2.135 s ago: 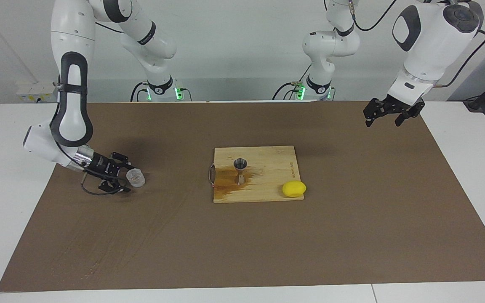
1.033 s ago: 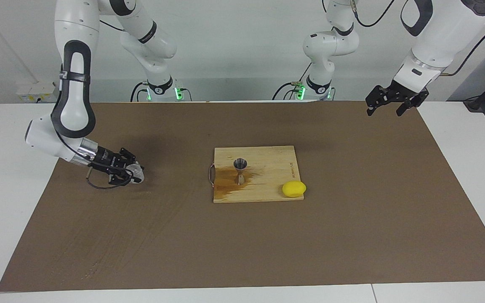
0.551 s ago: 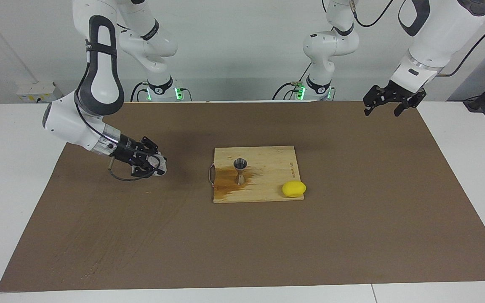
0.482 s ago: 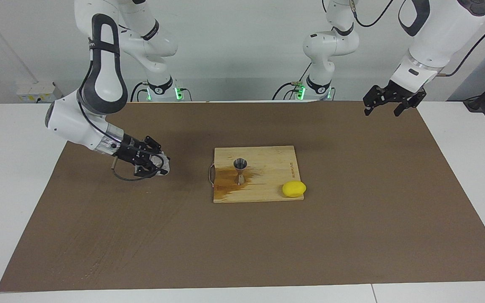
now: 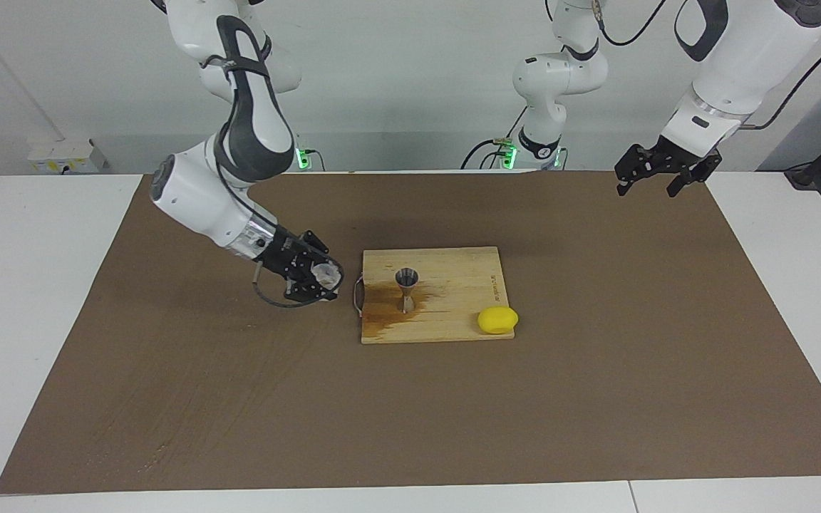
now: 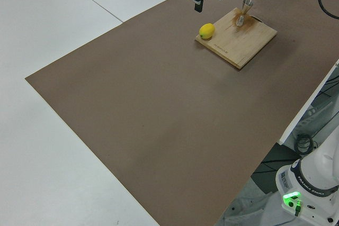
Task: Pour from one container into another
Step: 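Lift the clear cup with the right gripper and carry it over the steel cup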
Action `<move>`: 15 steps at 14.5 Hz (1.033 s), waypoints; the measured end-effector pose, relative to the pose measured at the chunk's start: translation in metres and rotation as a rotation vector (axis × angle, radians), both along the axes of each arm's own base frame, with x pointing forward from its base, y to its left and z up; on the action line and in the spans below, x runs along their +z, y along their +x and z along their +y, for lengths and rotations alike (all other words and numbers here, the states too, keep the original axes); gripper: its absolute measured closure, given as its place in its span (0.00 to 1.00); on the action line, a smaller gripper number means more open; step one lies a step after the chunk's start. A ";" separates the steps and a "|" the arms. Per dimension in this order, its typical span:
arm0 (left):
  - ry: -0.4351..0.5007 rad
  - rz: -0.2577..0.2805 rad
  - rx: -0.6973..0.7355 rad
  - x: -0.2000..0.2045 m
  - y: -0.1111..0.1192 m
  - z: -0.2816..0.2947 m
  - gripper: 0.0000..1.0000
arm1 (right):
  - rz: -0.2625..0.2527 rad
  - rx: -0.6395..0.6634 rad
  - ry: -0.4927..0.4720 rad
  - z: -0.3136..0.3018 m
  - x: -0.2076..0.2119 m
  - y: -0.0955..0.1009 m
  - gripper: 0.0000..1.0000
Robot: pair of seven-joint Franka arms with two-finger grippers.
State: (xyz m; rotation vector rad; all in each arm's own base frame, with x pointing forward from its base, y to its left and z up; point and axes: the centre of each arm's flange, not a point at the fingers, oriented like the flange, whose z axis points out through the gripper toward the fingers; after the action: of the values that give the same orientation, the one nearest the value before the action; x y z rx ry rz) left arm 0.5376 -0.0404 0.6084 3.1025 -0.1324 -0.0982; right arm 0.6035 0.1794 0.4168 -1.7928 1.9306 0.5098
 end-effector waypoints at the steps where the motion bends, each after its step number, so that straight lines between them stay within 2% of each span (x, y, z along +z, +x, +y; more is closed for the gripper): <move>1: 0.000 0.000 0.000 0.000 0.000 0.000 0.00 | -0.002 0.012 -0.036 0.022 0.005 -0.001 0.50; 5: 0.000 0.000 0.000 0.000 0.000 0.000 0.00 | -0.034 0.045 -0.163 0.074 0.020 -0.004 0.50; 15: 0.000 0.000 0.000 0.000 0.000 0.000 0.00 | -0.131 0.199 -0.387 0.117 0.020 -0.016 0.50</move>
State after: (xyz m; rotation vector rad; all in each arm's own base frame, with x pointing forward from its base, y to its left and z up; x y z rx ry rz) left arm 0.5376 -0.0404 0.6084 3.1025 -0.1323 -0.0983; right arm 0.5879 0.2968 0.4368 -2.2123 1.8636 0.0754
